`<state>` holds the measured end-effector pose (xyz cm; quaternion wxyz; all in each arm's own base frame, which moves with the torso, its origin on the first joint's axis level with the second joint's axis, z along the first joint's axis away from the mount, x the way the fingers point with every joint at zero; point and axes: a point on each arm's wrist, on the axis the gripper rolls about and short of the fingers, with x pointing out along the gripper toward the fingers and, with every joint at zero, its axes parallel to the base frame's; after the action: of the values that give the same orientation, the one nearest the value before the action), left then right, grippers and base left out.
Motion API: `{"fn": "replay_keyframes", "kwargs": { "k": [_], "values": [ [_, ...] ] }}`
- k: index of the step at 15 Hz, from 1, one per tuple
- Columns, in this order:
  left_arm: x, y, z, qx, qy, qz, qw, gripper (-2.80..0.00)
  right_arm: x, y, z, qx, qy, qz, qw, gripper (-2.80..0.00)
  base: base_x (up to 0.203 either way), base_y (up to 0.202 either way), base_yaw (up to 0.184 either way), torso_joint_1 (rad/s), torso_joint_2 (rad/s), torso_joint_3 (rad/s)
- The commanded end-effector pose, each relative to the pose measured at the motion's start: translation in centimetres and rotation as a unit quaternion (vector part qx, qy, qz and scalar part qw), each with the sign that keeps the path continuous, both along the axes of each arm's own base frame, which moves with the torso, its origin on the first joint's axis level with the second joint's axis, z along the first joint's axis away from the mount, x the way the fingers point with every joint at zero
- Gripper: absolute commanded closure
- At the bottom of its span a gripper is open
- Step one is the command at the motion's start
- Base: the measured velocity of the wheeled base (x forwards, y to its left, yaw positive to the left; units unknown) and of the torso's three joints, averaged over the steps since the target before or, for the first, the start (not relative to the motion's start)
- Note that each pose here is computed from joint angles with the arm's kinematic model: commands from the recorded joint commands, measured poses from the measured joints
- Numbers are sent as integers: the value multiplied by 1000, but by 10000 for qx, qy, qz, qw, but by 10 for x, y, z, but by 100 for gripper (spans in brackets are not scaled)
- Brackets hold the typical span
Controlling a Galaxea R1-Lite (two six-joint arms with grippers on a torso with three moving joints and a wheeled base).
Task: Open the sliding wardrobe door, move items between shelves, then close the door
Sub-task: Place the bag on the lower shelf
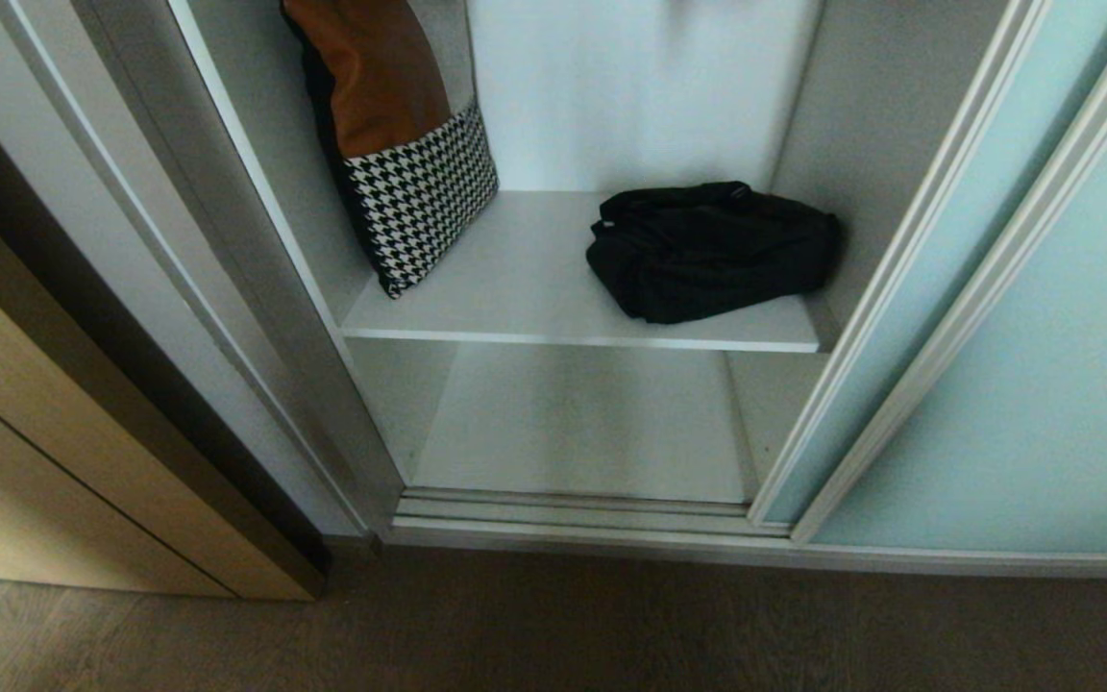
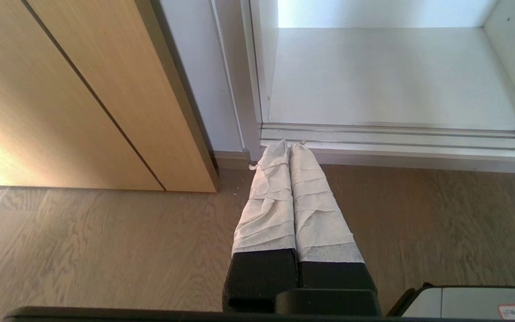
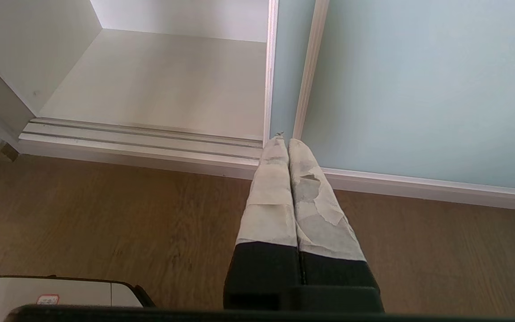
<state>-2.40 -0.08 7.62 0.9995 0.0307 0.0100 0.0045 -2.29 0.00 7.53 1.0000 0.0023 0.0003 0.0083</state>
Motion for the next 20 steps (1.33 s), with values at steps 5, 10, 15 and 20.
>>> {"fn": "replay_keyframes", "kwargs": {
  "k": [5,10,15,20],
  "values": [
    [0,0,0,-71,22,20,10000,0,0,0,0,0,-4,2,10000,0,0,0,0,0,0,0],
    [0,0,0,-148,14,8,9999,0,0,0,0,0,-10,2,10000,0,2,164,-3,3,3,2],
    [0,0,0,-155,7,8,9999,0,0,0,0,0,-11,2,10000,0,0,195,-2,2,4,1],
    [0,0,0,-171,12,9,9999,0,0,0,0,0,-7,2,10000,0,0,195,-3,2,6,3]
  ]
}}
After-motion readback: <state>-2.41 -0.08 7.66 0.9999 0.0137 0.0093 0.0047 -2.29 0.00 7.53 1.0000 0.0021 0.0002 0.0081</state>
